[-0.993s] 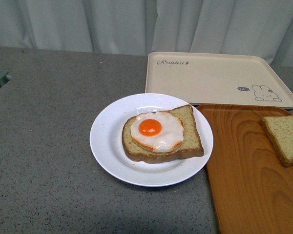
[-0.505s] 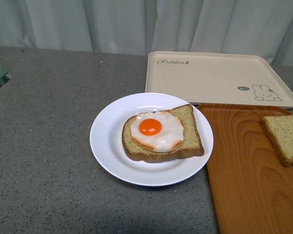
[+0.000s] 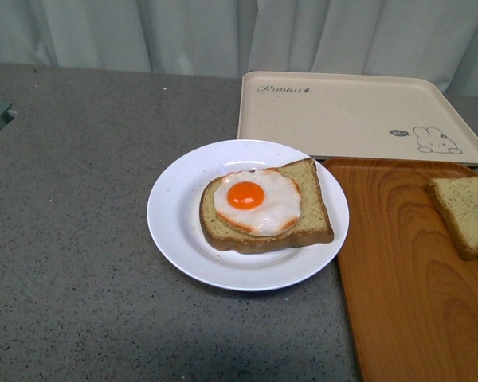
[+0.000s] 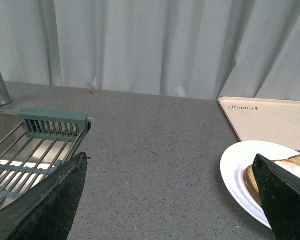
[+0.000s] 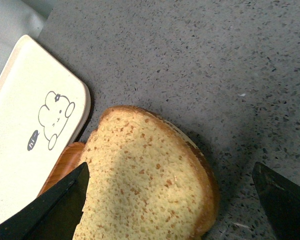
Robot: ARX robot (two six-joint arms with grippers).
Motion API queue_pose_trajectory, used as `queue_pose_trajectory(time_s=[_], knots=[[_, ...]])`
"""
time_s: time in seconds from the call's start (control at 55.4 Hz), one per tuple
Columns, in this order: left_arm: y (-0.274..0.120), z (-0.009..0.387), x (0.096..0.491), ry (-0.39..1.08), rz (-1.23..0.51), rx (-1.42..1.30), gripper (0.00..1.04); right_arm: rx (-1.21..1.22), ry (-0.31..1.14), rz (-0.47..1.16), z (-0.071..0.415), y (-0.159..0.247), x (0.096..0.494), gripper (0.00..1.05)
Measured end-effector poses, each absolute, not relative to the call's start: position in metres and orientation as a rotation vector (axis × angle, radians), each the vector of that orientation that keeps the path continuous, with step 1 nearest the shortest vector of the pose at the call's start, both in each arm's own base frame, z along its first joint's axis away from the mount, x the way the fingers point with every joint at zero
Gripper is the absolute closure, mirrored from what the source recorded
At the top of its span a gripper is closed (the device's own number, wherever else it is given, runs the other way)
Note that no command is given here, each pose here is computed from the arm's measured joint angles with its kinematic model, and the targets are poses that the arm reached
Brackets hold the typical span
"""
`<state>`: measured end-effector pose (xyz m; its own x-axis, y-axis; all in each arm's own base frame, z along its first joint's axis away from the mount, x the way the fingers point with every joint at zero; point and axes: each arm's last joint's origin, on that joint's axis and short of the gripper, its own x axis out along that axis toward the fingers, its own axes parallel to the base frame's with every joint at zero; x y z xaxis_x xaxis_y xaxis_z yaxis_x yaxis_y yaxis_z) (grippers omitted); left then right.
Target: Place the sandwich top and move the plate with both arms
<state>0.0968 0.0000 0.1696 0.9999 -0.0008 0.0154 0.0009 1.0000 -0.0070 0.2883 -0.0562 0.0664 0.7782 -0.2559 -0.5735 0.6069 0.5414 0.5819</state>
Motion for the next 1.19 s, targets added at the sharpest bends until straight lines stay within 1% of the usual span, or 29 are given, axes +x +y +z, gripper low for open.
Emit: queue_pose_trajectory(time_s=[0.271,0.704,0.794,0.921,1.047,1.191], knots=[[0.000,0.170,0.097,-0.015,0.000,-0.007,0.06,0.857,0.497,-0.531,0.052,-0.055,0.293,0.09],[0.000,0.170,0.097,-0.015,-0.001,-0.007,0.06,0.858,0.477,-0.476,0.047,-0.054,0.307,0.09],[0.000,0.170,0.097,-0.015,-0.001,-0.007,0.06,0.858,0.480,-0.476,0.046,-0.054,0.307,0.20],[0.000,0.170,0.097,-0.015,-0.001,-0.007,0.06,0.871,0.490,-0.465,0.045,-0.055,0.307,0.40],[0.000,0.170,0.097,-0.015,-0.001,-0.007,0.06,0.884,0.492,-0.457,0.046,-0.057,0.308,0.57],[0.000,0.170,0.097,-0.015,-0.001,-0.007,0.06,0.915,0.459,-0.414,0.054,-0.060,0.312,0.77]])
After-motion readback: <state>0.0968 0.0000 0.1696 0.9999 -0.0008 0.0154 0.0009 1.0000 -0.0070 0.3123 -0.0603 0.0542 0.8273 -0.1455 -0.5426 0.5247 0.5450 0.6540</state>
